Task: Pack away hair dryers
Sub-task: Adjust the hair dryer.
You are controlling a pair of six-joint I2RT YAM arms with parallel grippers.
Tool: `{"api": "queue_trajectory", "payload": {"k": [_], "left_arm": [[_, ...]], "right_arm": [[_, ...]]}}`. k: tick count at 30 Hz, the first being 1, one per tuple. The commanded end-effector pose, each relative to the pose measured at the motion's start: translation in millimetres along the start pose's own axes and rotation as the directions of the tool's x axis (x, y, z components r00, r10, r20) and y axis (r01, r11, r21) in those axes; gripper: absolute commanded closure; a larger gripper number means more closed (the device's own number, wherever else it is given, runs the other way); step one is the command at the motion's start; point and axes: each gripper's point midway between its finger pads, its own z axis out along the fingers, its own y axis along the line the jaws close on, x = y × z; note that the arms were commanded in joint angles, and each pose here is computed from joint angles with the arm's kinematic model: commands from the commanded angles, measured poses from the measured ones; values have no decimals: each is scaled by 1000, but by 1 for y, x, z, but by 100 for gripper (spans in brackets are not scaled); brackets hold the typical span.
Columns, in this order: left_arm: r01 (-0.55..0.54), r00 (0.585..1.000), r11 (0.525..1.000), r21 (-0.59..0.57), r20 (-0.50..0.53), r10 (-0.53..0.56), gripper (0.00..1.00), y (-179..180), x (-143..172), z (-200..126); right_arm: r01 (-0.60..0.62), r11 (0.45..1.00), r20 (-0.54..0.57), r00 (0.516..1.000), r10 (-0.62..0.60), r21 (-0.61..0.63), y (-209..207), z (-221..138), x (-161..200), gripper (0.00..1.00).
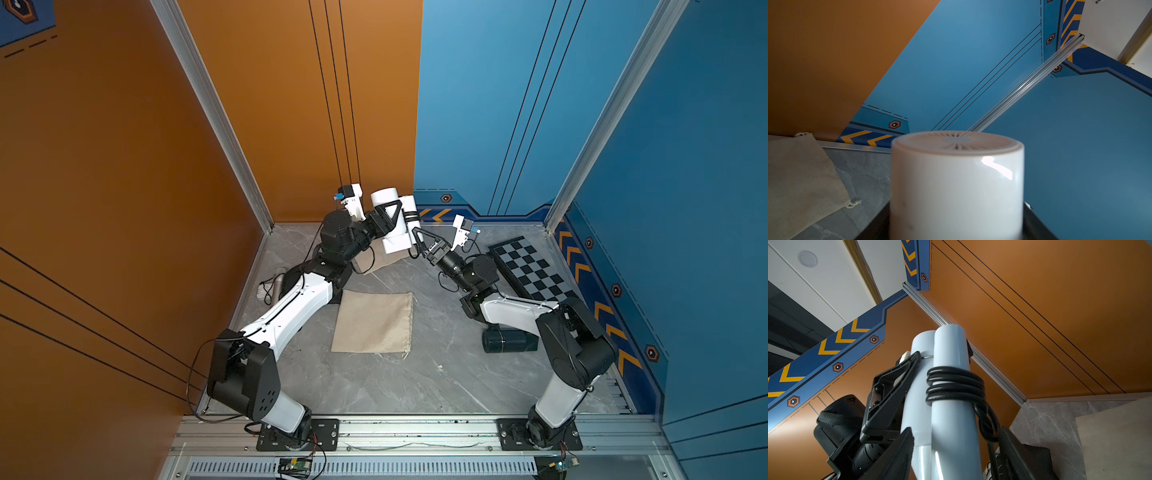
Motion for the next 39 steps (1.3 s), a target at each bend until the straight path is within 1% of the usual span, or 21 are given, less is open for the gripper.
{"api": "queue_trajectory", "payload": {"k": [1, 3, 6, 10, 11, 12, 14, 16, 18, 19, 20, 24, 27, 29, 30, 31, 34, 37, 38, 39], "left_arm": [[4, 1000, 999, 47, 23, -5, 100, -10, -1, 4], [4, 1000, 999, 51, 22, -5, 100, -11, 0, 4], [4, 1000, 998, 59, 17, -5, 100, -13, 0, 5], [5, 1000, 998, 66, 12, -5, 100, -16, 1, 5], [6, 1000, 998, 68, 11, -7, 100, -16, 1, 6], [6, 1000, 998, 69, 10, -6, 100, -16, 2, 6], [8, 1000, 998, 69, 9, -8, 100, -16, 2, 5], [8, 1000, 997, 71, 5, -8, 100, -17, 3, 5], [9, 1000, 997, 74, 1, -9, 100, -17, 4, 6], [10, 1000, 997, 74, 0, -10, 100, -17, 4, 6], [10, 1000, 997, 74, -1, -10, 100, -17, 4, 6], [9, 1000, 997, 74, -6, -9, 100, -15, 5, 6], [11, 1000, 997, 73, -8, -10, 99, -14, 5, 6], [4, 1000, 997, 78, -9, -3, 90, -15, 4, 6], [-3, 1000, 997, 79, -7, 4, 80, -15, 3, 5], [-6, 1000, 997, 76, -5, 7, 65, -13, 1, 4], [-31, 999, 997, 65, 11, 30, 32, -9, -7, -2], [-73, 997, 997, 12, 3, 73, 7, 0, -12, -9], [-82, 997, 997, -1, 0, 82, 2, 2, -13, -11], [-93, 996, 996, -16, -3, 93, 1, 5, -15, -14]], "right_arm": [[4, 998, 26, 1000, -2, -66, 17, 9, -9, 33], [-4, 997, 16, 1000, 5, -71, 17, 13, -8, 33], [4, 999, 9, 1000, -3, -54, 14, 16, -7, 28], [2, 999, 6, 1000, -2, -49, 12, 19, -6, 28], [-1, 999, 0, 1000, 1, -46, 11, 21, -5, 30], [-2, 999, -6, 1000, 2, -42, 10, 23, -4, 31], [1, 1000, -24, 1000, -1, -31, 10, 26, -1, 38], [6, 1000, -29, 1000, -6, -19, 8, 28, 0, 41], [2, 1000, -47, 999, -2, -10, 6, 30, 3, 49], [3, 1000, -51, 999, -4, -8, 6, 31, 3, 51], [5, 1000, -48, 999, -6, -5, 5, 30, 3, 52], [-1, 1000, -27, 1000, 0, -16, 8, 29, -3, 65], [-1, 1000, -12, 1000, 0, -30, 13, 29, -8, 68], [1, 999, -1, 1000, -1, -39, 17, 29, -13, 70], [0, 999, 4, 1000, 0, -46, 19, 29, -15, 70], [-1, 999, 9, 1000, 1, -49, 21, 28, -17, 71], [2, 999, 24, 1000, -1, -54, 27, 24, -24, 71], [6, 998, 46, 999, -4, -57, 30, 18, -32, 72], [5, 998, 54, 999, -2, -57, 30, 15, -34, 72], [5, 999, 61, 998, -1, -54, 30, 12, -37, 72]]}}
